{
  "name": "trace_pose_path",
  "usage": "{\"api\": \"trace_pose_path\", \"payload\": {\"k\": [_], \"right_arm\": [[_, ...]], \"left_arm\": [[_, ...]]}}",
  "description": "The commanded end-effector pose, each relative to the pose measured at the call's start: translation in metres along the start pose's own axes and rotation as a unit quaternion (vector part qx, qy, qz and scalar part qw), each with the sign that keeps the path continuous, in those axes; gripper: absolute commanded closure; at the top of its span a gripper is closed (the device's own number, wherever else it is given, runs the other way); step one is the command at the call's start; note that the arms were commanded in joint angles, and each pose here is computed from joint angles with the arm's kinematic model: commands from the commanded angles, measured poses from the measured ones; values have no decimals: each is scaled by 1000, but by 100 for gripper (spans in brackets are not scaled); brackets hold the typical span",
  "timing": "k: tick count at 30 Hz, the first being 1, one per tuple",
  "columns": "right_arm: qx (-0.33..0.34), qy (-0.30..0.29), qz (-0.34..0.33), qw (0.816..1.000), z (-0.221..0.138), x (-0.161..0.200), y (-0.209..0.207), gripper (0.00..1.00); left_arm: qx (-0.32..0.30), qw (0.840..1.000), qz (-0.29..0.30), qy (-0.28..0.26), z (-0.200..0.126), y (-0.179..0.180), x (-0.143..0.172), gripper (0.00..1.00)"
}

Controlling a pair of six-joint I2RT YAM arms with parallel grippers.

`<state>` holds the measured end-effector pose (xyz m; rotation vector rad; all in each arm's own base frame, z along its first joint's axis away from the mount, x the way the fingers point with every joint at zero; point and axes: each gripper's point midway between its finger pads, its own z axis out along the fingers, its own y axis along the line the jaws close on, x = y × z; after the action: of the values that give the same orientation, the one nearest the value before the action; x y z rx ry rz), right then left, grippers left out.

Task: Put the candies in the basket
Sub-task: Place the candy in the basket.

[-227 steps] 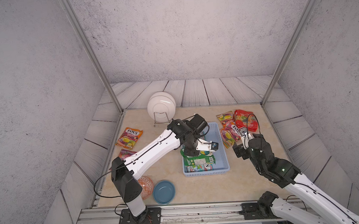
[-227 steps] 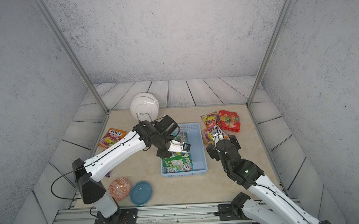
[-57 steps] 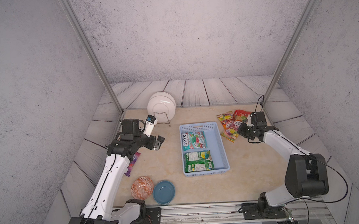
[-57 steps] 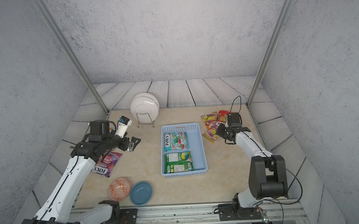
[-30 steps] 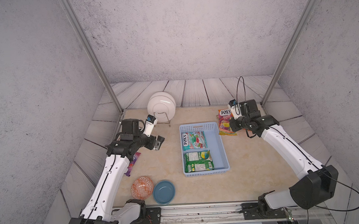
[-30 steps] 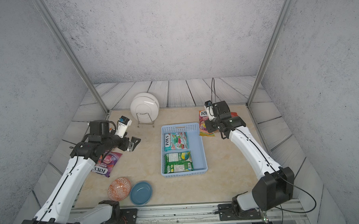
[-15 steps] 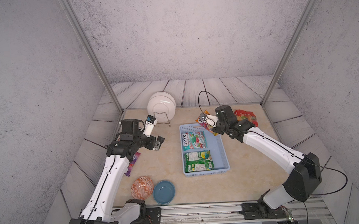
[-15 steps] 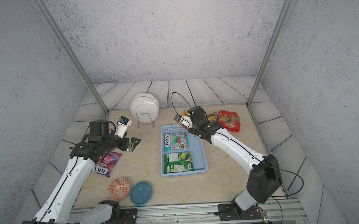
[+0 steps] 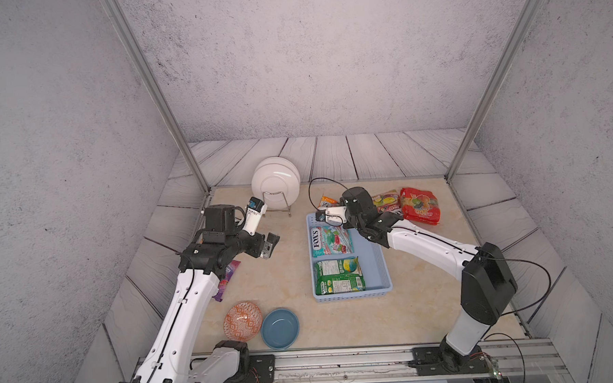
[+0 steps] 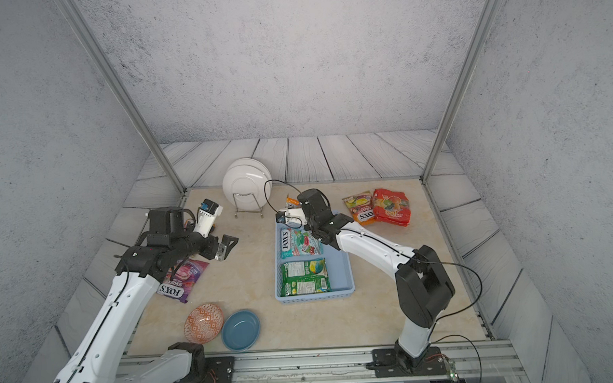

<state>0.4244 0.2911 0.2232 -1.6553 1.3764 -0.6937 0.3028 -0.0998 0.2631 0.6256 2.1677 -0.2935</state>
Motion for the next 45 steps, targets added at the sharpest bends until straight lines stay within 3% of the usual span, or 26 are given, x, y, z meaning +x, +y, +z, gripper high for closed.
{"api": "trace_pose_path", "payload": {"k": [1,5,17,27,34,41,45], "right_arm": [[24,-12,-29,999,15,-13,-5,100],[40,16,-53,998,33,-10,0,100],[45,10,-92,995,68,-19,27,100],[9,4,-81,997,66,-15,58,100],[-22,-8,-54,998,35,-25,68,90],[-109,-20,-22,994,-5,-25,104,65],[-165,-59,27,984,-32,-32,119,51]], "left_arm": [[-1,1000,5,-3,-3,0,-1,2],[-12,1000,3,5,-5,4,-2,2],[-3,1000,2,11,3,3,2,2],[-9,1000,2,9,0,4,-1,1],[-7,1000,2,7,1,3,-2,2],[-2,1000,-1,8,2,2,-1,2],[8,1000,-1,8,6,0,1,2]]}}
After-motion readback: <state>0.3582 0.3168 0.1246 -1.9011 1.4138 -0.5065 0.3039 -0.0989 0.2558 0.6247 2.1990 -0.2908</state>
